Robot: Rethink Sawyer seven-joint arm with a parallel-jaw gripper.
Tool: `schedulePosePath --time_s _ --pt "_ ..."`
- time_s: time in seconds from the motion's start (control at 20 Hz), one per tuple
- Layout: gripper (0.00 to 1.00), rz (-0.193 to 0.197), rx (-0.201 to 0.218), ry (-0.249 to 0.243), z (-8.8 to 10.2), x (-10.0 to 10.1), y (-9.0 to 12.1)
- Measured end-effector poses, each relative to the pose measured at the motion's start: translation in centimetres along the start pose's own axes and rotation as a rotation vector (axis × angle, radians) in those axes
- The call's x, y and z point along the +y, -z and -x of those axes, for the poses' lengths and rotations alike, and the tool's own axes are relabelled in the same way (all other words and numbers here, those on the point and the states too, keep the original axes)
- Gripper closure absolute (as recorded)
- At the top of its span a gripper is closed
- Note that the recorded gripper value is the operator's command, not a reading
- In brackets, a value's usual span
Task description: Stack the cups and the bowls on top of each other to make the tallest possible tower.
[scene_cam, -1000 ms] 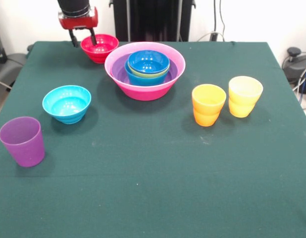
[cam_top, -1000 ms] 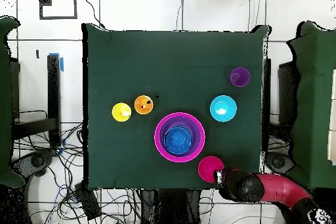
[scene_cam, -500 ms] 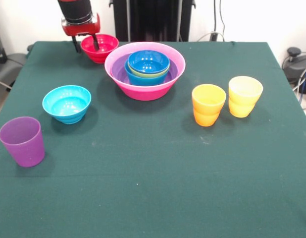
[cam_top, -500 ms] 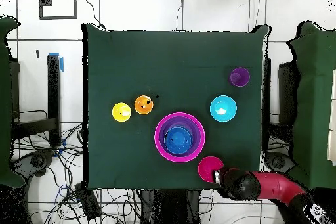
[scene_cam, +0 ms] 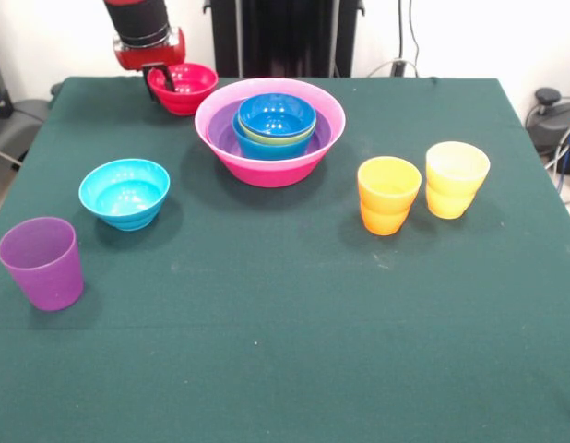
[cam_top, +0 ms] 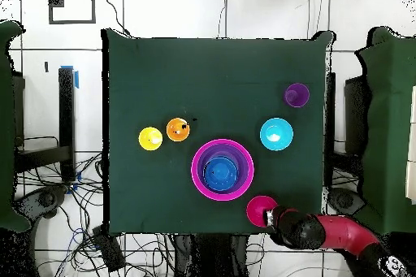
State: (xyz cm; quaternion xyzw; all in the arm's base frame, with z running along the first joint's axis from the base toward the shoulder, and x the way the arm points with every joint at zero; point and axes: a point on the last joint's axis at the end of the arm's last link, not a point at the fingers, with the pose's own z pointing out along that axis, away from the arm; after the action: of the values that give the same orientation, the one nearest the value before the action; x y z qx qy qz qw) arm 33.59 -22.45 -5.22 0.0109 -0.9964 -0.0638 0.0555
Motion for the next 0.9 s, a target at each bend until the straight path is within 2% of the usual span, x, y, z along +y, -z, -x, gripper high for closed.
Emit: schedulePosePath --time_s 0.9 --pt "1.00 -0.010 0.002 0.014 0.22 0.26 0.11"
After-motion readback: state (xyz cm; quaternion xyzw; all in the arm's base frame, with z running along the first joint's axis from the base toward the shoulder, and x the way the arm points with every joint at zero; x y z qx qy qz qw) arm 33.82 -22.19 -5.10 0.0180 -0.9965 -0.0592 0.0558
